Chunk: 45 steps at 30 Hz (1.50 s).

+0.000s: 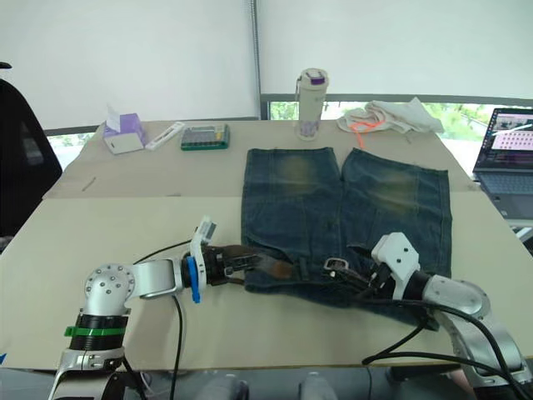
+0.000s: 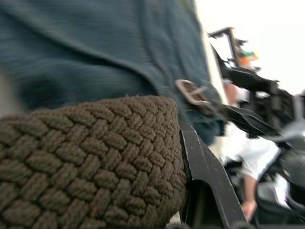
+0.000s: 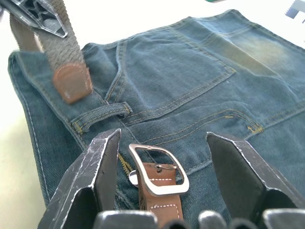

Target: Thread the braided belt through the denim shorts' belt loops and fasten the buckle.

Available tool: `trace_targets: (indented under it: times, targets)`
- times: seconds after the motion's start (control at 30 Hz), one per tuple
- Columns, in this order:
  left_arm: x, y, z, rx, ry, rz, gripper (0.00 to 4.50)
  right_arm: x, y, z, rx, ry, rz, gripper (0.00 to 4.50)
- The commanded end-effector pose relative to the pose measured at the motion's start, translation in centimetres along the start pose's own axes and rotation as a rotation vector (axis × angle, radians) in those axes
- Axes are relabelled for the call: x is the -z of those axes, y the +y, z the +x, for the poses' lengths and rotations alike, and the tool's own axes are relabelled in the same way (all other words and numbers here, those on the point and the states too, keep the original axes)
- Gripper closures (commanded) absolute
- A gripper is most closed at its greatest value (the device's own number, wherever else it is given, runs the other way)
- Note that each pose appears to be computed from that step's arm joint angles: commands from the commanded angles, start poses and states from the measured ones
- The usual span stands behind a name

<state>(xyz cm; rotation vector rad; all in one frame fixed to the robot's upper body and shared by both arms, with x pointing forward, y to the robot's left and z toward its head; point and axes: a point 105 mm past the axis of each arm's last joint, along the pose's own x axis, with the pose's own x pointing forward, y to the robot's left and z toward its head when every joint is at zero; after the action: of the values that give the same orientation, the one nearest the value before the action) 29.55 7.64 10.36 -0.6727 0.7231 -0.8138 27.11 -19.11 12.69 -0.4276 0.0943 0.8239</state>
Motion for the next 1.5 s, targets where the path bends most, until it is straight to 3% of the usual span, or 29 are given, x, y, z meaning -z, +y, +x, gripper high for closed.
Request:
trace_targets:
  times: [0.03,0.17,0.5,0.67,0.83,1.07,1.5]
  targets:
    - [0.1,-0.8,0.2,-0.025,-0.025,-0.005,4.50,-1.5,0.0,0.2,0.001,-0.051,-0.056,1.32]
    - [0.8,-0.6,0.9,-0.096,-0.045,-0.070,4.50,-1.7,0.2,0.4,-0.001,-0.060,-0.058,1.32]
    - [2.8,-2.4,3.1,-0.085,-0.055,-0.247,4.50,-0.6,1.1,-0.2,-0.011,-0.039,-0.043,1.32]
    - [2.3,-3.3,4.3,-0.068,-0.105,-0.288,4.50,-0.6,1.7,-0.6,-0.017,-0.038,-0.004,1.32]
    - [3.1,-4.1,5.6,-0.008,-0.090,-0.346,4.50,0.4,3.6,-1.1,-0.116,0.082,0.142,1.32]
    - [4.5,-3.9,6.9,-0.010,-0.013,-0.254,4.50,0.8,3.0,0.1,-0.093,0.172,0.308,1.32]
    - [5.0,-2.8,7.3,-0.022,-0.016,-0.219,4.50,2.1,3.9,2.3,-0.026,0.293,0.556,1.32]
